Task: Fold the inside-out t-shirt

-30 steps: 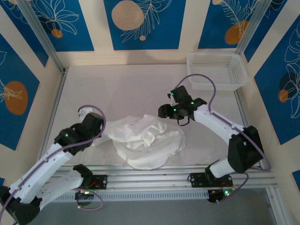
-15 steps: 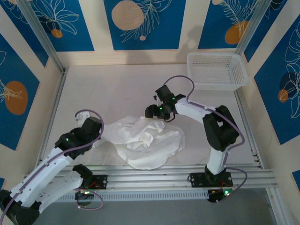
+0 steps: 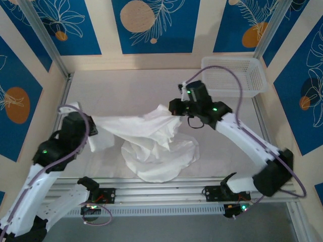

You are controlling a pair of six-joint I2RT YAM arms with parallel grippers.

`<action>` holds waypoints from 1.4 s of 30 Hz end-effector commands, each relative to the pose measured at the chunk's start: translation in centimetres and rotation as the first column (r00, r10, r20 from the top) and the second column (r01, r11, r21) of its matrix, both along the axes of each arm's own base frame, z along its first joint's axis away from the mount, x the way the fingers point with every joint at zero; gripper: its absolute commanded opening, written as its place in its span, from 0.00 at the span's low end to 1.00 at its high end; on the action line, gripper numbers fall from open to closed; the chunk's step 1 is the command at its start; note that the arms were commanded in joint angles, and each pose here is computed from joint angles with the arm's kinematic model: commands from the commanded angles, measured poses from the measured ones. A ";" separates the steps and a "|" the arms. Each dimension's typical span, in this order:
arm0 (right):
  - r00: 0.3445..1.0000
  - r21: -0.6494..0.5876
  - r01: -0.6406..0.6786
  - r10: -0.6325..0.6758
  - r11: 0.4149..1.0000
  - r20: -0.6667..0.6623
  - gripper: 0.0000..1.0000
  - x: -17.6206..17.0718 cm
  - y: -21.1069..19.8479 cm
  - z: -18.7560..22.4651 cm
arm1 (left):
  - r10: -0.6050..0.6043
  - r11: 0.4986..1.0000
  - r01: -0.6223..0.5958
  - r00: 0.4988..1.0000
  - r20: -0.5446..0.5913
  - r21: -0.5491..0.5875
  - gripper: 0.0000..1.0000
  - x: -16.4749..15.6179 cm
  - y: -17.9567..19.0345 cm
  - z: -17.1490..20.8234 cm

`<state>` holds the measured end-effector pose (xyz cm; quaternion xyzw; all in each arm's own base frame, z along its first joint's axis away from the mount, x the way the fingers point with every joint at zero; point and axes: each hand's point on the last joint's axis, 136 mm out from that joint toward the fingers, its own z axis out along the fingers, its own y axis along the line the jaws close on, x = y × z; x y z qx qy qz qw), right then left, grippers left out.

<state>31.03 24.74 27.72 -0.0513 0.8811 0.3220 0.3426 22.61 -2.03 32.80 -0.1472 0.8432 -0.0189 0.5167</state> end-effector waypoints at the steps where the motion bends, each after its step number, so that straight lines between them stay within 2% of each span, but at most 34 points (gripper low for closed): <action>1: 0.996 -0.021 0.048 -0.046 0.999 0.080 0.00 -1.3 -2.5 2.1 | -0.042 0.999 0.039 0.985 0.167 0.025 0.00 -0.9 0.7 7.6; 3: 0.988 0.015 0.041 -0.043 0.999 0.149 0.00 -2.6 -3.2 5.1 | -0.116 0.993 0.114 0.958 0.263 0.021 0.00 -1.5 0.0 11.7; 5: 0.965 0.060 0.025 -0.039 0.998 0.258 0.00 -4.0 -3.9 8.8 | -0.231 0.971 0.235 0.898 0.374 0.033 0.00 -2.3 -1.6 15.8; 9: 0.854 0.177 -0.016 -0.079 0.984 0.514 0.00 -7.6 -5.8 17.4 | -0.434 0.886 0.449 0.710 0.555 0.120 0.00 -5.1 -4.8 23.0; 12: 0.763 0.241 -0.085 -0.093 0.967 0.640 0.00 -10.5 -6.9 23.3 | -0.489 0.846 0.509 0.618 0.615 0.161 0.00 -6.5 -5.8 26.8; 14: 0.724 0.268 -0.142 -0.085 0.953 0.685 0.00 -11.9 -7.1 26.5 | -0.506 0.827 0.534 0.573 0.644 0.175 0.00 -7.0 -6.3 28.7; 17: 0.663 0.272 -0.200 -0.074 0.941 0.745 0.00 -13.1 -7.1 30.2 | -0.493 0.827 0.532 0.534 0.687 0.180 0.00 -7.1 -6.5 30.7; 19: 0.640 0.248 -0.139 -0.103 0.959 0.761 0.00 -11.8 -7.3 31.3 | -0.419 0.878 0.456 0.592 0.688 0.143 0.00 -5.5 -5.3 31.0; 21: 0.619 0.195 -0.066 -0.113 0.979 0.777 0.00 -10.0 -7.3 31.5 | -0.244 0.961 0.272 0.730 0.639 0.057 0.00 -3.0 -2.3 29.9; 22: 0.610 0.154 -0.028 -0.106 0.988 0.785 0.00 -8.8 -7.1 31.3 | -0.165 0.984 0.172 0.785 0.598 0.045 0.00 -1.7 -1.0 29.0; 23: 0.613 0.132 0.010 -0.110 0.991 0.782 0.00 -7.5 -7.1 31.0 | -0.120 0.993 0.106 0.814 0.569 0.057 0.00 -0.7 -0.4 28.3; 25: 0.658 0.108 0.061 -0.122 0.992 0.743 0.00 -3.7 -7.3 29.3 | -0.080 0.993 0.022 0.853 0.516 0.117 0.00 2.0 -0.4 26.7; 27: 0.724 0.140 0.066 -0.144 0.988 0.674 0.00 0.1 -7.9 27.4 | -0.059 0.984 -0.028 0.879 0.473 0.175 0.00 5.0 -1.0 25.1; 29: 0.763 0.134 0.094 -0.158 0.987 0.627 0.00 4.2 -8.3 25.3 | -0.053 0.971 -0.055 0.900 0.432 0.234 0.00 8.4 -2.0 23.3; 33: 0.839 0.033 0.111 -0.112 0.993 0.532 0.00 12.8 -8.1 19.1 | 0.018 0.950 -0.106 0.958 0.286 0.295 0.00 17.2 -2.2 17.0; 34: 0.861 0.007 0.107 -0.096 0.994 0.500 0.09 14.9 -8.2 17.1 | 0.035 0.952 -0.107 0.969 0.244 0.288 0.00 19.8 -2.0 14.7; 35: 0.879 -0.016 0.111 -0.091 0.994 0.467 0.32 16.5 -8.4 15.7 | 0.028 0.958 -0.088 0.976 0.216 0.273 0.00 21.9 -2.0 13.0; 36: 0.898 -0.040 0.136 -0.106 0.990 0.427 0.55 18.1 -9.0 14.4 | 0.010 0.966 -0.056 0.984 0.180 0.254 0.11 24.2 -2.2 11.1; 37: 0.913 -0.057 0.151 -0.117 0.987 0.391 0.64 19.2 -9.5 13.3 | -0.009 0.971 -0.028 0.988 0.155 0.239 0.24 26.0 -2.5 9.7; 39: 0.931 -0.078 0.152 -0.116 0.985 0.346 0.69 20.7 -10.4 12.7 | -0.072 0.980 0.049 0.991 0.111 0.195 0.41 29.1 -3.3 7.5; 42: 0.951 -0.128 0.091 -0.048 0.988 0.306 0.70 20.7 -10.4 12.2 | -0.149 0.983 0.137 0.984 0.096 0.119 0.56 30.5 -4.3 6.8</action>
